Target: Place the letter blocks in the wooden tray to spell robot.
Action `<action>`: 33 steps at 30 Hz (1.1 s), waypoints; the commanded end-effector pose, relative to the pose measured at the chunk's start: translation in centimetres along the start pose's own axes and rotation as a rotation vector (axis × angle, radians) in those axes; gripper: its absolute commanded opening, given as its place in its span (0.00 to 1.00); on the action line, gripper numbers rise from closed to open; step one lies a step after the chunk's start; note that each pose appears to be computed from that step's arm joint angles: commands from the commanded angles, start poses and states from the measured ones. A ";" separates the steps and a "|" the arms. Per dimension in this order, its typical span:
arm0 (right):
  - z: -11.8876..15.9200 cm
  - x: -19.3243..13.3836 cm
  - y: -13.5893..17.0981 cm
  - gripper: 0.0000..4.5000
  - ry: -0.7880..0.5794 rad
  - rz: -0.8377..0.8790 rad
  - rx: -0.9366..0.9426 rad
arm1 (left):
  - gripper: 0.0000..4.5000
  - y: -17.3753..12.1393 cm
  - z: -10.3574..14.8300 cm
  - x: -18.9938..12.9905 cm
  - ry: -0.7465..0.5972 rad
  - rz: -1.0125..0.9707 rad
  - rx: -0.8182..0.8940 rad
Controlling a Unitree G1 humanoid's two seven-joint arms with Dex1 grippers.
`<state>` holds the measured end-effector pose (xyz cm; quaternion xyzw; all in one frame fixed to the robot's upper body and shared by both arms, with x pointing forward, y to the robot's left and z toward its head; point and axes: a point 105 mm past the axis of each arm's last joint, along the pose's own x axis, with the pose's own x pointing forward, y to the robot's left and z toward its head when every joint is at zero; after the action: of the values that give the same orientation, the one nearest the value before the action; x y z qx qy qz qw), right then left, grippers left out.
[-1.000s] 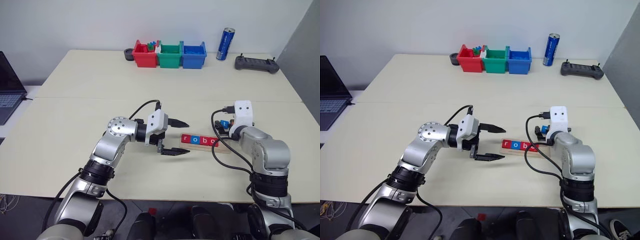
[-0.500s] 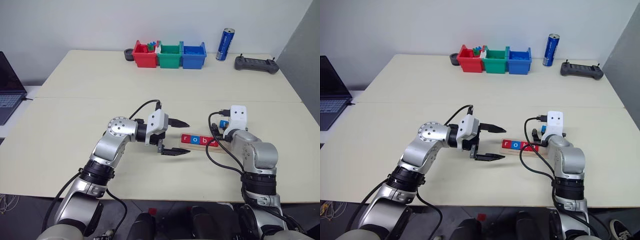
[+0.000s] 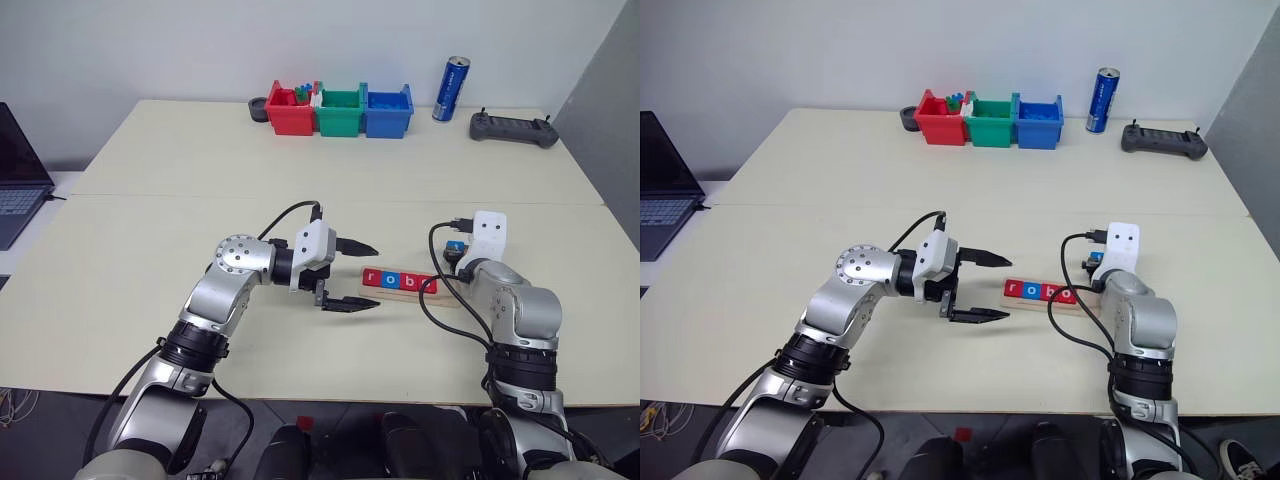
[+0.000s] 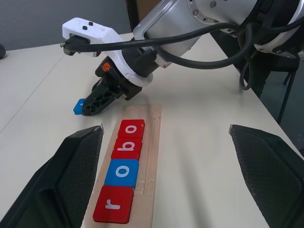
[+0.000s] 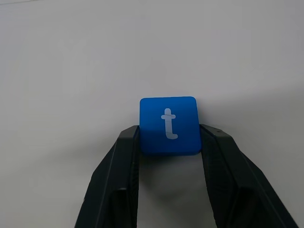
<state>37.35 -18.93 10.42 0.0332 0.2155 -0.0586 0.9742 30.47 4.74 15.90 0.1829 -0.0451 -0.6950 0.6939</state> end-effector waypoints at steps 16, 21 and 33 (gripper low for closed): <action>-3.3 -8.7 -4.8 0.33 0.116 -0.048 -0.066 | 1.00 0.0 1.0 0.2 -0.033 -0.005 0.039; -5.9 -8.6 -4.4 0.33 0.193 -0.045 0.002 | 1.00 0.2 1.2 0.3 -0.032 -0.010 0.045; -0.3 -8.3 -6.6 0.99 0.016 -0.150 0.001 | 1.00 0.4 1.1 0.2 -0.028 -0.008 0.049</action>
<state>28.41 -23.75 11.07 0.0254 0.2691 -0.1093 0.9565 30.55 4.44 16.02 0.1800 -0.0493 -0.6983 0.6911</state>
